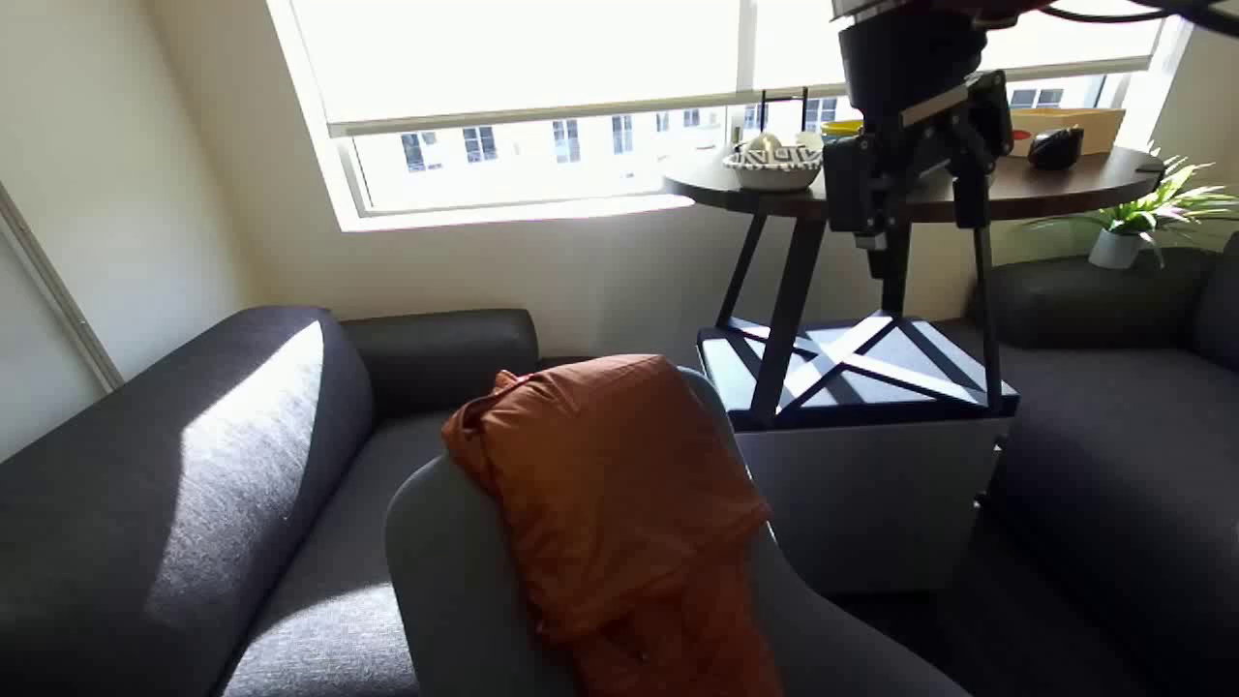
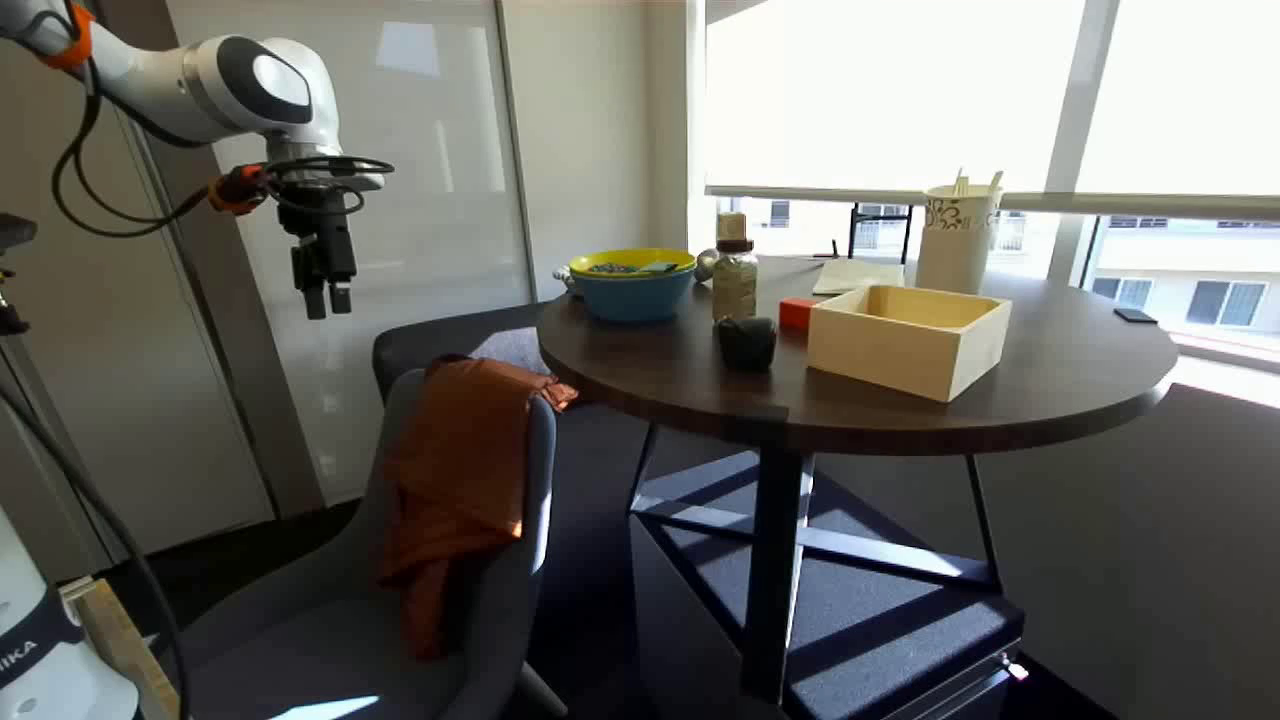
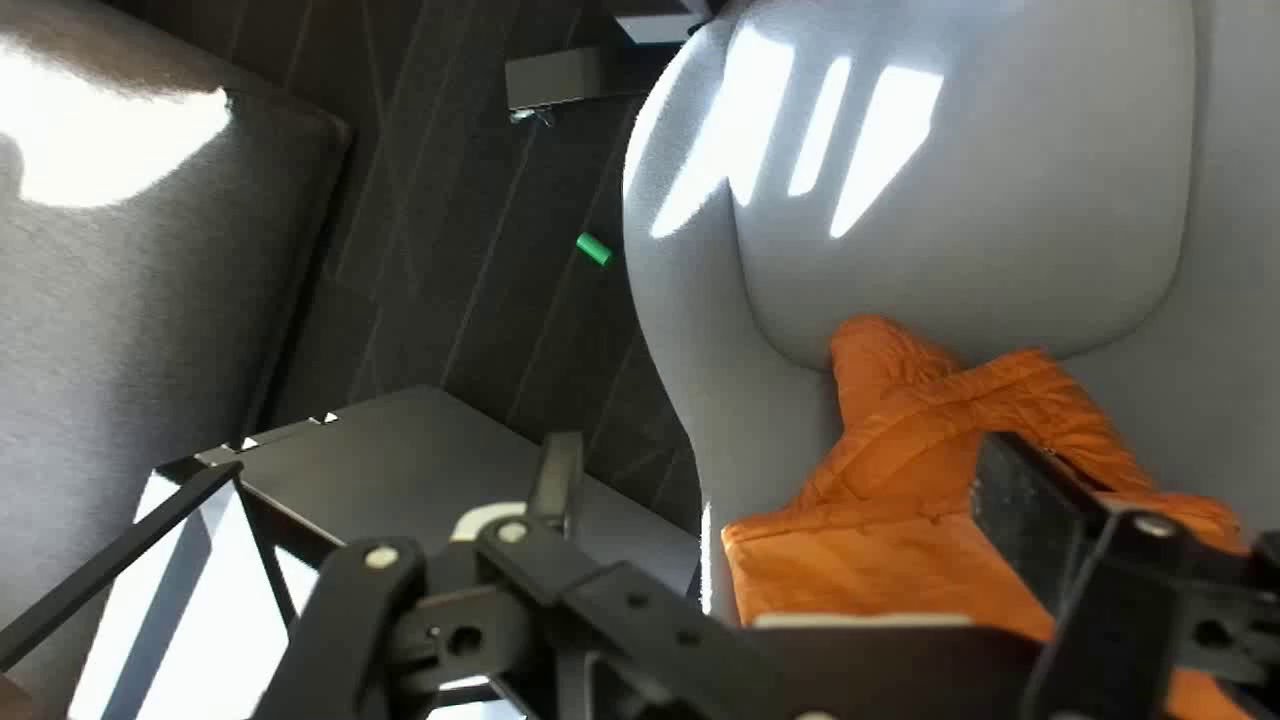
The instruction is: Put the red block on the wooden block
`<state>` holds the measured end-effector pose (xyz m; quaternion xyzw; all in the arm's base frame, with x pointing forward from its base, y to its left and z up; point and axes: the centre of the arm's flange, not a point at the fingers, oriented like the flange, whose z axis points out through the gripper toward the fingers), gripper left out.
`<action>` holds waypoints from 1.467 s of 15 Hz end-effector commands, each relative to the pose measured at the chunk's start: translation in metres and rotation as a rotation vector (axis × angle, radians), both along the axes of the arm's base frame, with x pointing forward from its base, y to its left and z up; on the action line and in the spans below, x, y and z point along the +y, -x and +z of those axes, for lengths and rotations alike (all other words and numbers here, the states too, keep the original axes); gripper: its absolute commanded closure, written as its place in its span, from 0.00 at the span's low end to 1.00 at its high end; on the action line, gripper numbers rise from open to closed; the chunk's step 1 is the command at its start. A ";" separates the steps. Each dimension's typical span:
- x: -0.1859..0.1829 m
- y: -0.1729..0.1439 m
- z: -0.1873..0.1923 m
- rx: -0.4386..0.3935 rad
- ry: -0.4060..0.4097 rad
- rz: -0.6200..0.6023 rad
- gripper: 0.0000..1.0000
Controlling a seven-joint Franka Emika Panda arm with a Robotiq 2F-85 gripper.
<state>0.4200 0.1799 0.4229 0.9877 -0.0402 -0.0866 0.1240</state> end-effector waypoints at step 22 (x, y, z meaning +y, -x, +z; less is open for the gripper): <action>-0.238 -0.027 0.145 -0.328 -0.119 -0.880 0.00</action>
